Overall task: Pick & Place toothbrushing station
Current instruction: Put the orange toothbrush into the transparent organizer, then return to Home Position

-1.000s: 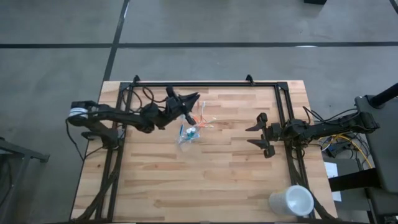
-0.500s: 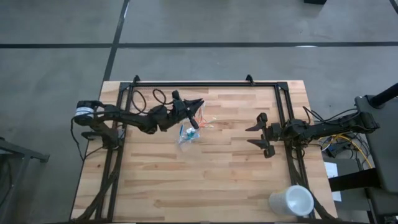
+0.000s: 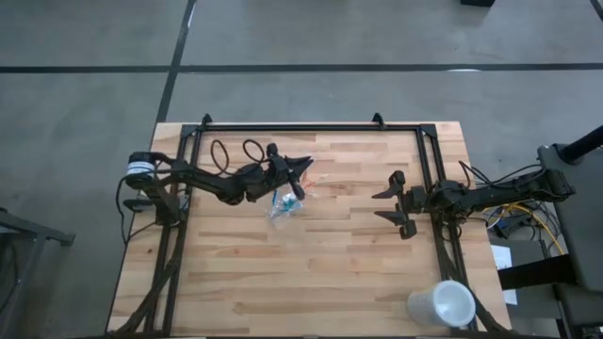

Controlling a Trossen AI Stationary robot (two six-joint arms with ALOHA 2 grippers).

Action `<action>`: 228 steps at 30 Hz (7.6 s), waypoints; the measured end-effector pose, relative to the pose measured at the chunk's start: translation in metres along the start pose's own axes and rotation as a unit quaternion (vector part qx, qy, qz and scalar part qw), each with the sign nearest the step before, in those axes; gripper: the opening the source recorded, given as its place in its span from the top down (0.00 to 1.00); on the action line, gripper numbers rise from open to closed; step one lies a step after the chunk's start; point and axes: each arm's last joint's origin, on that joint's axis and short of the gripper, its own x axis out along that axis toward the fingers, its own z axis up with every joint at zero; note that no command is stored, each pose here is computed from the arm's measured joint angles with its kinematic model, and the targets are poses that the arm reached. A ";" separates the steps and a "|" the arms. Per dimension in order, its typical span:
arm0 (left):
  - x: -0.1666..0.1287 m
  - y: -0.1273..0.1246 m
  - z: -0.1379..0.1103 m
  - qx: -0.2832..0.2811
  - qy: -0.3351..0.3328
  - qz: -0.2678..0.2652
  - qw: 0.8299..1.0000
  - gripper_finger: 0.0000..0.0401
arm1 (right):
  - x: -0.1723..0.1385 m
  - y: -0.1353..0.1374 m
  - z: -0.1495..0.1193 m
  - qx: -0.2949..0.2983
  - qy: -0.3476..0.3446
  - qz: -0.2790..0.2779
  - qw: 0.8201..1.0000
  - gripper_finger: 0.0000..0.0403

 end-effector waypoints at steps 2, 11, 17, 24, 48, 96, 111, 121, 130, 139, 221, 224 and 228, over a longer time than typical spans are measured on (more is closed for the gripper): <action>0.000 0.000 -0.001 0.000 0.001 -0.001 1.000 0.92 | 0.000 0.000 0.000 0.001 0.000 0.000 1.000 0.47; 0.000 -0.001 -0.005 0.002 0.025 -0.010 1.000 0.92 | 0.000 0.000 0.000 0.000 0.000 0.000 1.000 0.47; -0.001 -0.001 -0.011 -0.029 0.053 -0.009 0.998 0.92 | 0.000 0.000 0.000 0.000 0.001 0.000 1.000 0.47; -0.001 -0.001 -0.013 -0.047 0.066 -0.008 0.997 0.92 | 0.000 0.000 0.000 0.001 0.001 0.000 1.000 0.47; -0.004 0.000 -0.004 -0.078 0.068 -0.015 0.994 0.70 | 0.000 0.000 0.000 0.001 0.000 0.000 1.000 0.47; -0.203 0.081 0.126 -0.008 -0.004 -0.233 0.972 0.66 | 0.000 0.000 0.000 0.001 0.000 0.000 1.000 0.47; -0.226 0.086 0.039 -0.030 -0.026 -0.254 0.966 0.66 | 0.000 0.000 0.000 0.000 0.000 0.000 1.000 0.47; -0.224 0.083 0.005 -0.034 0.017 -0.261 0.965 0.66 | 0.000 0.000 0.000 0.000 0.000 0.000 1.000 0.47; -0.223 0.081 -0.015 -0.030 0.048 -0.260 0.964 0.66 | 0.000 0.000 0.000 0.000 0.000 0.000 1.000 0.47; -0.223 0.081 -0.015 -0.041 0.051 -0.271 0.960 0.66 | 0.000 0.000 0.000 0.001 0.000 0.000 1.000 0.47; -0.222 0.080 -0.017 -0.090 0.074 -0.267 0.956 0.66 | 0.000 0.000 0.000 0.001 0.000 0.000 1.000 0.47; -0.222 0.080 -0.017 -0.090 0.074 -0.267 0.956 0.66 | 0.000 0.000 0.000 0.000 0.000 0.000 1.000 0.47; -0.222 0.080 -0.017 -0.090 0.074 -0.267 0.956 0.66 | 0.000 0.000 0.000 0.000 0.000 0.000 1.000 0.47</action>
